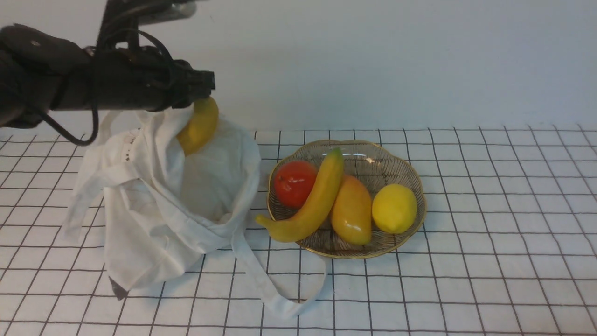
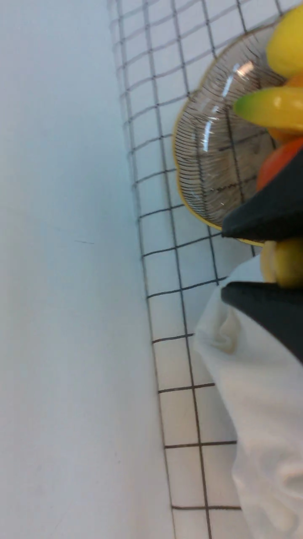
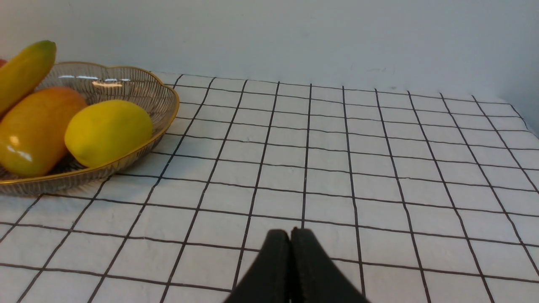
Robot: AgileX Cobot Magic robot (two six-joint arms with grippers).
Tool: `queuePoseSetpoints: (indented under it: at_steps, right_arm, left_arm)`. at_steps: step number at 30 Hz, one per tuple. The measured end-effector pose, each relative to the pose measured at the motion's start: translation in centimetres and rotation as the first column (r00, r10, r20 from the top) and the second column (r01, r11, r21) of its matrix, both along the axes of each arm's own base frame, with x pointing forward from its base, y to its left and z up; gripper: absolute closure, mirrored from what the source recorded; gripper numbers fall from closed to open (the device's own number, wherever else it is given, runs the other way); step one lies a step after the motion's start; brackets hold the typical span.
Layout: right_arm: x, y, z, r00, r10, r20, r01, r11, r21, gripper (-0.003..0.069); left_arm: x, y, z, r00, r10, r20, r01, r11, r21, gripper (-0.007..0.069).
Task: Take the fruit out of the bag on the white checkered tablecloth and place them on the plate.
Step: 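Reach into the white bag and grasp the banana with the left gripper, then place the banana on the plate with the left gripper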
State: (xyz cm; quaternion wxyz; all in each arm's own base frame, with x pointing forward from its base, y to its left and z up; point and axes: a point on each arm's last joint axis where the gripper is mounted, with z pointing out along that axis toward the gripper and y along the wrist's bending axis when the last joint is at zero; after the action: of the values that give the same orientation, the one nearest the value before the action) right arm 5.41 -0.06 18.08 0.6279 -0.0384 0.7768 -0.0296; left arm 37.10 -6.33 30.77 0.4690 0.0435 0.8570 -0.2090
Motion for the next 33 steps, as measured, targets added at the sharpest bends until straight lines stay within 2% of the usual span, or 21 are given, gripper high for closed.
queuePoseSetpoints:
  at_steps: [2,7,10,14,17,18,22,24,27,33]
  right_arm:
    - [0.0,0.0,0.0,1.0,0.0,0.0,0.0,1.0,0.0,0.0673]
    - [0.0,0.0,0.0,1.0,0.0,0.0,0.0,1.0,0.0,0.0673]
    - [0.0,0.0,0.0,1.0,0.0,0.0,0.0,1.0,0.0,0.0673]
    - [0.0,0.0,0.0,1.0,0.0,0.0,0.0,1.0,0.0,0.0673]
    - [0.0,0.0,0.0,1.0,0.0,0.0,0.0,1.0,0.0,0.0673]
    - [0.0,0.0,0.0,1.0,0.0,0.0,0.0,1.0,0.0,0.0673]
    - [0.0,0.0,0.0,1.0,0.0,0.0,0.0,1.0,0.0,0.0673]
    - [0.0,0.0,0.0,1.0,0.0,0.0,0.0,1.0,0.0,0.0673]
    - [0.0,0.0,0.0,1.0,0.0,0.0,0.0,1.0,0.0,0.0673]
    - [0.0,0.0,0.0,1.0,0.001,0.0,-0.001,1.0,-0.004,0.0673]
  left_arm:
    - [-0.3,1.2,0.9,0.999,0.05,-0.006,-0.05,0.997,-0.056,0.0525]
    - [-0.3,2.6,0.5,0.993,0.082,-0.088,-0.096,0.98,-0.175,0.0525]
    - [0.2,2.2,-0.7,0.986,0.048,-0.158,-0.086,0.965,-0.246,0.0525]
    - [0.7,0.8,-2.4,0.972,-0.062,-0.226,-0.023,0.935,-0.355,0.0525]
    - [0.5,-0.3,-2.0,0.963,-0.168,-0.209,0.054,0.884,-0.465,0.0525]
    - [0.4,-0.7,-1.4,0.963,-0.2,-0.182,0.078,0.85,-0.521,0.0525]
    - [0.1,-1.8,1.8,0.966,-0.247,-0.078,0.139,0.747,-0.65,0.0525]
    - [0.2,-2.7,2.8,0.966,-0.254,-0.046,0.162,0.734,-0.66,0.0525]
    - [0.5,-6.0,4.2,0.967,-0.255,-0.003,0.192,0.736,-0.65,0.0525]
    - [1.5,-12.0,4.1,0.952,-0.304,0.02,0.249,0.738,-0.627,0.0525]
